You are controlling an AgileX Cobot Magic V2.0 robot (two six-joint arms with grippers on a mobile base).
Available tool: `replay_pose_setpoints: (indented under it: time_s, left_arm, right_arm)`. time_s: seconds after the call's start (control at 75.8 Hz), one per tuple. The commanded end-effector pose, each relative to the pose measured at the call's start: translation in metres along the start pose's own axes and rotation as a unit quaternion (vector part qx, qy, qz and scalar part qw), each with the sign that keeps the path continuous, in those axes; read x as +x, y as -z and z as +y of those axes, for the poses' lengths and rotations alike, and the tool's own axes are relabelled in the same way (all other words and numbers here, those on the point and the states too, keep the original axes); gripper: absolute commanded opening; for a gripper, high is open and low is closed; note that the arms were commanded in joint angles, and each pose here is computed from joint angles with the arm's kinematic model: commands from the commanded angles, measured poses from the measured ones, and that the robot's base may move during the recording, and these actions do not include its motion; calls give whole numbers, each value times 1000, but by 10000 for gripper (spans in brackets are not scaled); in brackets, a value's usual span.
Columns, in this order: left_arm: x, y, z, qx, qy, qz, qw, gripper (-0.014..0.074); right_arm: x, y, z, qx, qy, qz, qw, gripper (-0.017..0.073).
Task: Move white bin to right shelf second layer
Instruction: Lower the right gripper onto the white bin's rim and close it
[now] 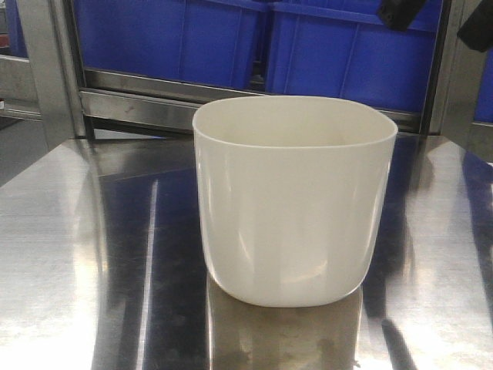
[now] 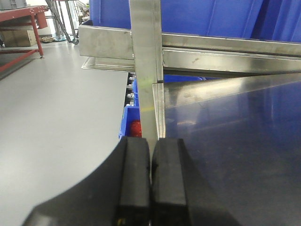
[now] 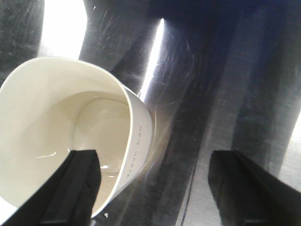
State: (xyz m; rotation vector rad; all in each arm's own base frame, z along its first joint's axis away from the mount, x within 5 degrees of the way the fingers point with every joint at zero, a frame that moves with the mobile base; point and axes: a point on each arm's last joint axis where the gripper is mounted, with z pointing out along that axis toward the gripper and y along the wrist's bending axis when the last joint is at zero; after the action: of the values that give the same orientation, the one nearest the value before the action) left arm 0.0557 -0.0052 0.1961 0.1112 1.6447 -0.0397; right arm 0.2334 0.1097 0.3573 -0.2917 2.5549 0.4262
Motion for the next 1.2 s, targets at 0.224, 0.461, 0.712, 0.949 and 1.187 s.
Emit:
replay_pose_setpoints:
  time_s: [0.224, 0.461, 0.712, 0.949, 1.187]
  left_arm:
    - [4, -1, 0, 1, 1, -32, 999, 85]
    - [4, -1, 0, 1, 1, -32, 999, 85]
    - [4, -1, 0, 1, 1, -32, 999, 85]
    - [4, -1, 0, 1, 1, -32, 999, 85]
    - [4, -1, 0, 1, 1, -32, 999, 85]
  right_arm:
    - [-7, -20, 24, -27, 34, 10, 999, 590]
    - [-8, -51, 22, -15, 35, 52, 998, 590]
    - [-9, -77, 17, 7, 42, 82, 996, 590]
    - [-7, -99, 14, 14, 38, 109, 993, 590]
    - [-6, -108, 13, 16, 36, 118, 992, 590]
